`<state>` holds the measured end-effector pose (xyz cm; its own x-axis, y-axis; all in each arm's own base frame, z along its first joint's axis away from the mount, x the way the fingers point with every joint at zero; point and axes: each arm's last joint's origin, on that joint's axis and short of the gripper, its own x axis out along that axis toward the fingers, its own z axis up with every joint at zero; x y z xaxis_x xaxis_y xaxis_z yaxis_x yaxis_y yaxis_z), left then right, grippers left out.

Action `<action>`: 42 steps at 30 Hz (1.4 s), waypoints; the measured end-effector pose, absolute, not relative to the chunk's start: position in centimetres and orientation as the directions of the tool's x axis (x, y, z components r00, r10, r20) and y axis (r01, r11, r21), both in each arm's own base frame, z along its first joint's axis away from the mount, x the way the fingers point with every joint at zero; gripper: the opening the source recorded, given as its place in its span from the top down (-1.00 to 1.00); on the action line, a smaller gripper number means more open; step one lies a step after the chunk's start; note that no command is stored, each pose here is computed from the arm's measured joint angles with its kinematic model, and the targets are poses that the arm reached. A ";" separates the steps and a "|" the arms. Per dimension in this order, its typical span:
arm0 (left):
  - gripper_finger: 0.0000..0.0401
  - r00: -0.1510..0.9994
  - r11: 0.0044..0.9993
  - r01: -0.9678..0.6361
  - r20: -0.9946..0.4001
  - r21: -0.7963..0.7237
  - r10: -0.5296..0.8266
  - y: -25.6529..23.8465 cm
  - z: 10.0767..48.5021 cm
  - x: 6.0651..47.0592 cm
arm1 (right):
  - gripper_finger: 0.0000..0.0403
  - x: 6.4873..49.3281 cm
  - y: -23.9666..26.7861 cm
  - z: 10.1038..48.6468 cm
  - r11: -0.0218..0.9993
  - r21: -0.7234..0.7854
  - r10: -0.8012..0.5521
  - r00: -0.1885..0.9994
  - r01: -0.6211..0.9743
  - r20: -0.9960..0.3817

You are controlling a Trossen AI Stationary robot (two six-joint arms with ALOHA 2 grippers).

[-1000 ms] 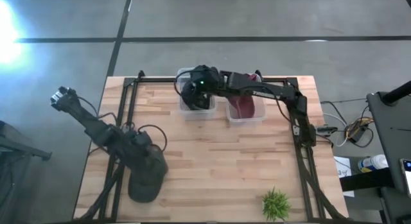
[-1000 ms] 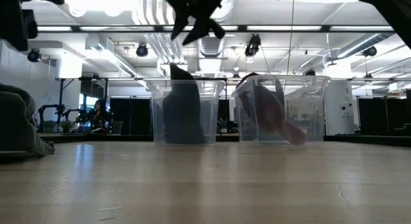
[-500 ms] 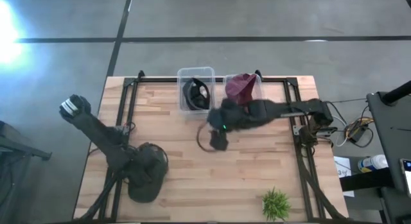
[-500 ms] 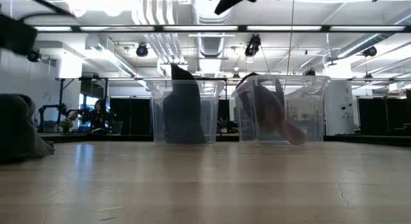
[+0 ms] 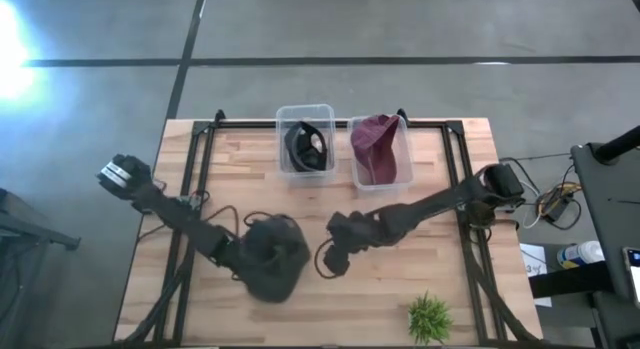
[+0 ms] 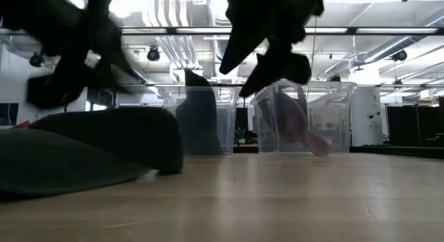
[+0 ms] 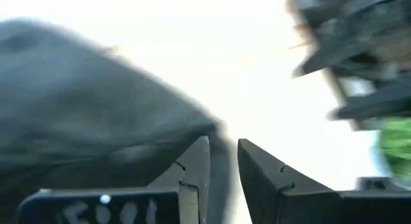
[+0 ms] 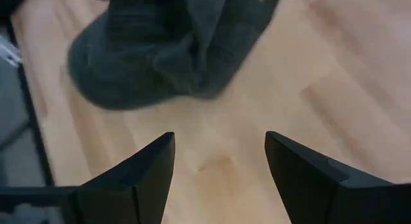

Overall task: Pick & Place hat
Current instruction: Put the black cap into the left transparent bin

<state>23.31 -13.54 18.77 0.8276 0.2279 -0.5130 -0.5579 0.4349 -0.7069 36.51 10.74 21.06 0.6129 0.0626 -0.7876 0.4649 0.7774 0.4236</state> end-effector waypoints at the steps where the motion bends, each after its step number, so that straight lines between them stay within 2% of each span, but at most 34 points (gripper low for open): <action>1: 0.62 0.848 0.456 -0.526 -0.484 -0.717 0.216 -13.7 20.1 23.5 | -0.18 36.3 11.1 20.4 0.760 0.449 0.075 0.622 0.470 -0.780; 4: 0.62 0.836 0.525 -0.534 -0.505 -0.662 0.214 -13.7 23.4 23.3 | -0.18 35.9 12.2 19.0 0.716 0.538 0.140 0.662 0.445 -0.736; 8: 0.62 0.622 0.581 -0.715 -0.734 -0.390 0.273 -13.0 24.8 21.9 | -0.18 36.2 12.9 17.8 0.660 0.629 0.180 0.726 0.411 -0.664; 12: 0.62 0.365 0.584 -0.792 -0.906 -0.179 0.216 -12.8 23.6 20.4 | -0.18 36.8 13.0 16.8 0.628 0.660 0.186 0.745 0.412 -0.641; 17: 0.62 0.261 0.552 -0.820 -0.958 -0.155 0.118 -13.1 21.6 19.7 | -0.18 39.0 13.3 16.7 0.655 0.656 0.193 0.756 0.376 -0.626; 24: 0.58 0.276 0.416 -0.883 -0.957 -0.216 0.089 -13.9 21.2 17.4 | -0.18 42.7 14.3 18.0 0.717 0.639 0.229 0.772 0.279 -0.593; 30: 0.37 0.403 0.301 -0.880 -0.913 -0.367 0.063 -14.3 20.2 16.0 | -0.18 43.4 13.5 18.4 0.738 0.597 0.223 0.721 0.314 -0.656; 36: 0.26 0.418 0.368 -0.831 -0.905 -0.417 -0.082 -14.8 17.1 16.0 | -0.18 43.5 13.3 18.1 0.707 0.643 0.285 0.713 0.294 -0.640; 42: 0.27 0.490 0.330 -0.788 -0.854 -0.519 -0.175 -15.9 14.7 17.0 | -0.18 44.2 11.7 15.1 0.701 0.614 0.275 0.657 0.362 -0.702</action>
<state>17.02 -15.86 14.72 0.4897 -0.1745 -0.8542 -0.7882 0.3302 -0.5193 44.18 11.72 15.11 0.6575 0.2749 -0.7015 0.3621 0.7012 0.6142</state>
